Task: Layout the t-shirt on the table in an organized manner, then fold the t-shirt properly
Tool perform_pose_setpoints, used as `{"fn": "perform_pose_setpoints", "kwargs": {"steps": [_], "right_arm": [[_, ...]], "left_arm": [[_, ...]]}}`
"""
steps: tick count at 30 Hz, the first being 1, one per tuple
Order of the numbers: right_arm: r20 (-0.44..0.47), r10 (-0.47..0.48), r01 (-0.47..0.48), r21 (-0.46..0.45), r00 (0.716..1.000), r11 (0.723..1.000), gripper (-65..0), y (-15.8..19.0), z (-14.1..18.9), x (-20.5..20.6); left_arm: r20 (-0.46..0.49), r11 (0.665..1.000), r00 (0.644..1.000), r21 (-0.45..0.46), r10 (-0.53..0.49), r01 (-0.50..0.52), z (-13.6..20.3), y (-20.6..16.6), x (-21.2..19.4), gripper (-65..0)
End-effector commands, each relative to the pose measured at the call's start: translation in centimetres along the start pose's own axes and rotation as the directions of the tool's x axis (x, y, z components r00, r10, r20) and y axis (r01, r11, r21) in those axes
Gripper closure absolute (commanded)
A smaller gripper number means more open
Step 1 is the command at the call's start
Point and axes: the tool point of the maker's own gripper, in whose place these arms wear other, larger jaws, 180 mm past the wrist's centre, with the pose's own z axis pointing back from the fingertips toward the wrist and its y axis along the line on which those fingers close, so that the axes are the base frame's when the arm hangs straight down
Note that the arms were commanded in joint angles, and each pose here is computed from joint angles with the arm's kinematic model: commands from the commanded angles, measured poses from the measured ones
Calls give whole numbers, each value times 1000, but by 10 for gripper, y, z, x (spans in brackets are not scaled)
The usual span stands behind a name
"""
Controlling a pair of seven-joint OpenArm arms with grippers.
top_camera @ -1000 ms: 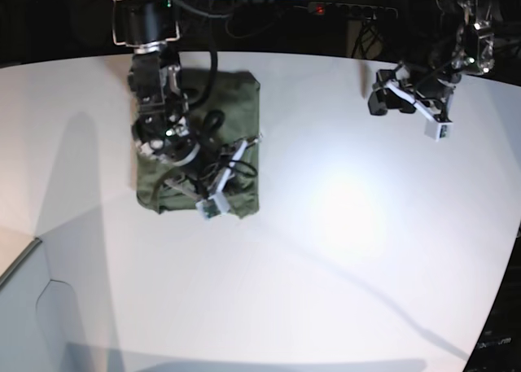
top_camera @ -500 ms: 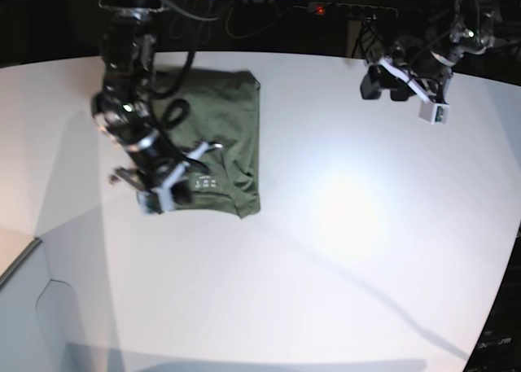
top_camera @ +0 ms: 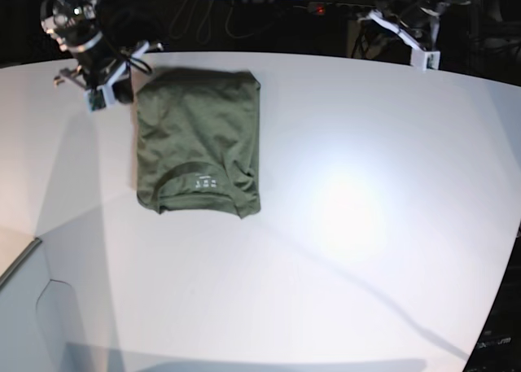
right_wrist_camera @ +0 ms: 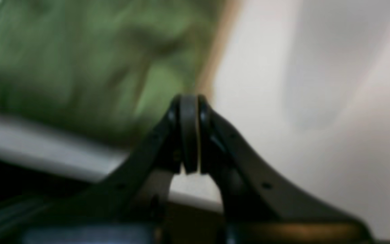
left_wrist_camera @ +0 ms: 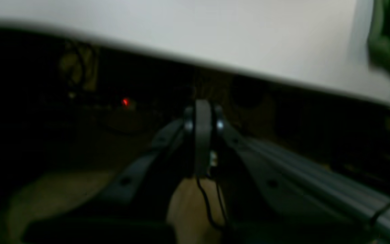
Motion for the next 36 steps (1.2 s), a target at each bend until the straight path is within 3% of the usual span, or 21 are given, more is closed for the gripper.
{"fn": "perform_pose_setpoints", "kwargs": {"steps": [1, 6, 12, 19, 21, 24, 26, 30, 33, 36], "right_arm": [[16, 5, -5, -9, 1000, 1000, 0, -5, 8, 0], [-91, -18, 17, -11, 996, 1000, 0, -2, 29, -43], [-195, -42, 47, 20, 980, 999, 0, 11, 44, -85], [-352, -116, 146, 59, 929, 987, 0, 28, 45, -153], [-388, -157, 199, 70, 908, 978, 0, 38, 47, -176], [-373, -235, 284, 79, 898, 956, 0, 55, 47, -198], [-336, -294, 339, 83, 895, 937, 0, 66, 41, -203], [-341, -386, 444, 111, 857, 889, 0, 96, 32, -226], [-362, -375, 410, 21, 853, 912, 0, 92, 23, -254], [-374, -287, 292, -44, 882, 955, 0, 83, 20, -278]], "left_arm": [[1, 999, 1000, 22, -27, 27, 4, 7, -1, -1], [-75, 992, 996, 105, -57, 65, -3, 24, -31, -1], [-40, 987, 998, 153, -52, 57, -14, 38, -56, -1], [-44, 975, 998, 213, -54, 62, -46, 68, -74, -1], [-84, 973, 996, 226, -36, 54, -57, 76, -87, -1], [-126, 969, 992, 241, -18, 48, -72, 85, -102, -1], [-133, 967, 991, 246, -28, 61, -79, 89, -108, -1], [-154, 964, 986, 247, -61, 99, -90, 93, -121, -1], [-171, 965, 983, 239, -68, 108, -100, 92, -128, -1], [-202, 967, 978, 235, -49, 97, -108, 89, -135, -1]]}}
